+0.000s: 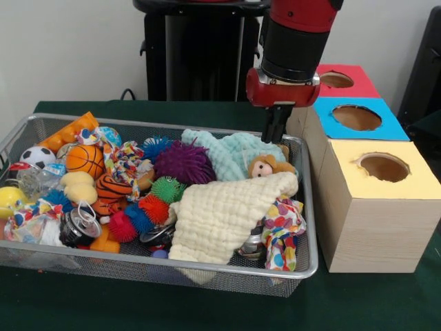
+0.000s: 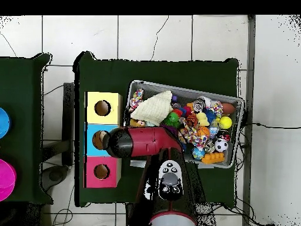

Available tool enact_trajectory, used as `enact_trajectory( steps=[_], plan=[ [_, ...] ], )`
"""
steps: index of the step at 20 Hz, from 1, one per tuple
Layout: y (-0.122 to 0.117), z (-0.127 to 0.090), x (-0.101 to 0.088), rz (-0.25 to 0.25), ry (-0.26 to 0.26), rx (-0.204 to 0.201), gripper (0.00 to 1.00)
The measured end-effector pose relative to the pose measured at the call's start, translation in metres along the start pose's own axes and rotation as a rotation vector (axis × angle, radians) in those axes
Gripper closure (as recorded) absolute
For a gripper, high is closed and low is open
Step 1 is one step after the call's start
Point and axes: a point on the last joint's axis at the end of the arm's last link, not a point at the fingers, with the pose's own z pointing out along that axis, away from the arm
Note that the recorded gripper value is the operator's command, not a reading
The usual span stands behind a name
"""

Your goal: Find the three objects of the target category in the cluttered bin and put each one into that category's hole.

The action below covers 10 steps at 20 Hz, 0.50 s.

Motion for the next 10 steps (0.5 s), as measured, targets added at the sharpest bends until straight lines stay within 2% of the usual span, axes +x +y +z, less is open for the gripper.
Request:
enact_trajectory(
  steps=[4,10],
  plan=[
    [-0.004,0.004,-0.012,0.002,-0.015,0.007,1.0],
    [-0.006,0.005,-0.019,0.002,-0.025,0.011,1.0]
  ],
)
